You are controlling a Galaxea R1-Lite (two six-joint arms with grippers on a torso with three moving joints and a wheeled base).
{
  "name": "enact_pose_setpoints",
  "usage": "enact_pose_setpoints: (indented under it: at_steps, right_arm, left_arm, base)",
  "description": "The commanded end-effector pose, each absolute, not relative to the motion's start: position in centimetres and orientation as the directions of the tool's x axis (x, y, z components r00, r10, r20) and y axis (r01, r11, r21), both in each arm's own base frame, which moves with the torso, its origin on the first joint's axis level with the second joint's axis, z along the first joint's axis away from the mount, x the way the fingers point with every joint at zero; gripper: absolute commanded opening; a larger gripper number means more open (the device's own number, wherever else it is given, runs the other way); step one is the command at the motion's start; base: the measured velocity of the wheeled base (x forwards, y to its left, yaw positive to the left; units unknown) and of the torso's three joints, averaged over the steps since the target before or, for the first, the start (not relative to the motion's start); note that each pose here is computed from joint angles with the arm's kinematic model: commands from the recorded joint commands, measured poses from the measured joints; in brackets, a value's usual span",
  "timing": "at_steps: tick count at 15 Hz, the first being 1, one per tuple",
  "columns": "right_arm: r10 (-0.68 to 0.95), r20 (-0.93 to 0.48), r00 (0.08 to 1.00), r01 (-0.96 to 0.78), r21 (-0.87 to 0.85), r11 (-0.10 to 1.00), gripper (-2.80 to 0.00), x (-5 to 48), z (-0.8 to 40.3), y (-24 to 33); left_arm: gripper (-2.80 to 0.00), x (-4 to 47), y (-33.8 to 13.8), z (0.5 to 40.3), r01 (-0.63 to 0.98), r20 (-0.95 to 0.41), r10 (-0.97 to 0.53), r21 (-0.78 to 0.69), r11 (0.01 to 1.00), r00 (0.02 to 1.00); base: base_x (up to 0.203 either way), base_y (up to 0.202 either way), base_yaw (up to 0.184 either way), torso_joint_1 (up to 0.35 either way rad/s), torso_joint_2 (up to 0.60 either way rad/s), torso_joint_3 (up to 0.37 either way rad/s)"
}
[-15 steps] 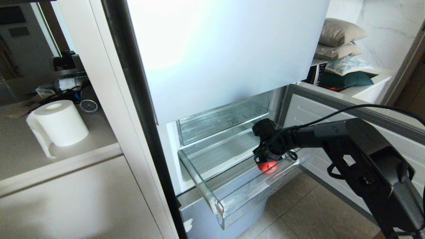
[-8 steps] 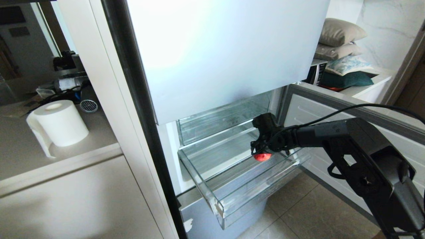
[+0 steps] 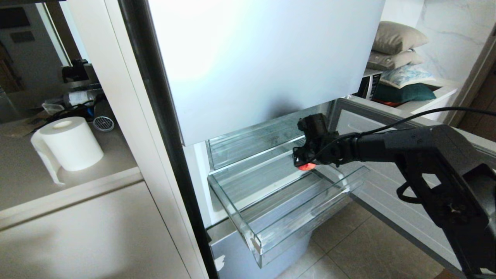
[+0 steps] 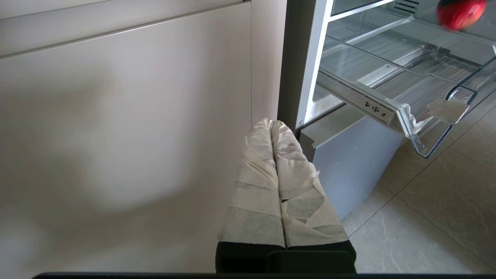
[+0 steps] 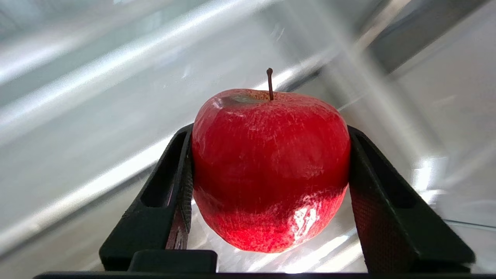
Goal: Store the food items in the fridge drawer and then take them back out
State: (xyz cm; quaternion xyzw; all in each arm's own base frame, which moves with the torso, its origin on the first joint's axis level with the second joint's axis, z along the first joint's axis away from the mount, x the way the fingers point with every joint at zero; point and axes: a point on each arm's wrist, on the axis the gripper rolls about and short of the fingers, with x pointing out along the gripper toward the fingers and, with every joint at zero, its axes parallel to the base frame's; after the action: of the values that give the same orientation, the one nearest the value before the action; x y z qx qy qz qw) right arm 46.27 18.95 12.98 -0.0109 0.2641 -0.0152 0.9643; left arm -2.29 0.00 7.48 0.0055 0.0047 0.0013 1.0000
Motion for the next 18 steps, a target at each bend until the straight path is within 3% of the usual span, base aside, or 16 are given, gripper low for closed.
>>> enact_pose_setpoints:
  at_steps: [1,5,13,18]
  right_arm:
    - [-0.062,-0.443,0.894,0.058,-0.022,0.998,-2.80,44.1,17.4,18.9]
    - [-0.059,-0.413,0.909,0.053,-0.025,0.998,-2.80,38.7,22.2,17.9]
    - [-0.036,-0.354,0.934,0.015,-0.061,0.998,-2.80,24.8,27.8,12.9]
    - [-0.034,-0.243,0.970,0.021,-0.059,0.998,-2.80,17.3,30.2,8.8]
  left_arm:
    - [-2.80,-2.3,0.0,7.5,-0.003,-0.011,0.003,0.011,1.000,1.000]
    - [-2.80,-2.3,0.0,7.5,-0.003,-0.011,0.003,0.011,1.000,1.000]
    - [-2.80,-2.3,0.0,7.5,-0.003,-0.011,0.003,0.011,1.000,1.000]
    - [-2.80,-2.3,0.0,7.5,-0.003,-0.011,0.003,0.012,1.000,1.000]
  base:
    - [0.000,0.000,0.000,0.000,0.00,0.000]
    - [0.000,0.000,0.000,0.000,0.00,0.000]
    - [0.000,0.000,0.000,0.000,0.00,0.000]
    - [0.001,0.006,-0.164,0.003,0.00,0.002]
